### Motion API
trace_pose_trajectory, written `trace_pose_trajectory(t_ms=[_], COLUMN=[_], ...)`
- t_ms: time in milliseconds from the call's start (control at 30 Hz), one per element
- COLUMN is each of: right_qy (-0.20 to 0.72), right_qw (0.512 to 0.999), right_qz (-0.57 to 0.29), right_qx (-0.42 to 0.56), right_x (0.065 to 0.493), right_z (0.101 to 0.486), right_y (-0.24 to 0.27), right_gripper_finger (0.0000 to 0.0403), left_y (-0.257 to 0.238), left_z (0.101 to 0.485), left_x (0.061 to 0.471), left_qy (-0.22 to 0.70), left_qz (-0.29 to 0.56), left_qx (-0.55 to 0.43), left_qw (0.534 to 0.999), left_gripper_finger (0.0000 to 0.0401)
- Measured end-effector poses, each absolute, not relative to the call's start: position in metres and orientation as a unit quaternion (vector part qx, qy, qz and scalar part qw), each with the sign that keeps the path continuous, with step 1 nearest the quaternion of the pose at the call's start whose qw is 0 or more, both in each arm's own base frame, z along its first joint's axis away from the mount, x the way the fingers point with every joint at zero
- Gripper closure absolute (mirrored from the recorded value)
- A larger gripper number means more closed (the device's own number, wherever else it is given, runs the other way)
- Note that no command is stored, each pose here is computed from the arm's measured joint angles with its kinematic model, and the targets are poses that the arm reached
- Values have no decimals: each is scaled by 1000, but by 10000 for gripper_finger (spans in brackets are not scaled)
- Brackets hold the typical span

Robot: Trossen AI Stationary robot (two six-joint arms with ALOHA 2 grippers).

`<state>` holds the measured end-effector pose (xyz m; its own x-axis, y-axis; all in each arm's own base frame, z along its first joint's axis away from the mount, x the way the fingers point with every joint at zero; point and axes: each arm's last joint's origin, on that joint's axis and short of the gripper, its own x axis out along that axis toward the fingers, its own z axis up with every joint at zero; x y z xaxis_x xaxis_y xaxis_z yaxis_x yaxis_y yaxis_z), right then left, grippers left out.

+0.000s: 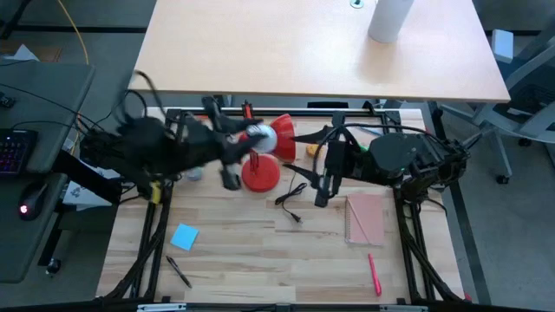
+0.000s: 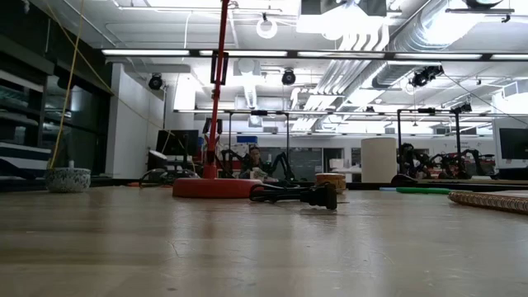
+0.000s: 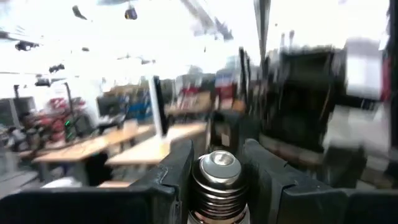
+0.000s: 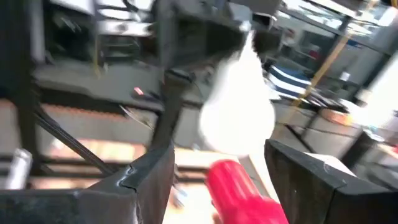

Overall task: Screw lightbulb
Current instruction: Insert the lightbulb into the lamp

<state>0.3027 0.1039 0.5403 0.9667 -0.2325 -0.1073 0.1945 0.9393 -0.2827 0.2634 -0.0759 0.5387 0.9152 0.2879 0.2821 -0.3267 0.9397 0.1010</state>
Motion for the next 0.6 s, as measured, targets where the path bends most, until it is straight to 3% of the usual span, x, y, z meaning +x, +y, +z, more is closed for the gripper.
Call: trace_pose_trajectory(t_ms=[300,433,600], right_qy=[-128,-224,-239], right_qw=[989,973,968], right_qz=[-4,58,73], right_qx=[-73,-19,8], right_x=[316,322,336], right_z=[575,587,581], right_y=[84,78,80], right_gripper_finger=[162,162,162], left_y=[-69,-66,-64], left_z=[582,585,582], left_x=[223,225,240], left_qy=[-352,-383,-412], left_qz=[27,31,28], left_qx=[-20,-8,-4], left_qw=[935,923,911], left_gripper_finger=[300,300,300])
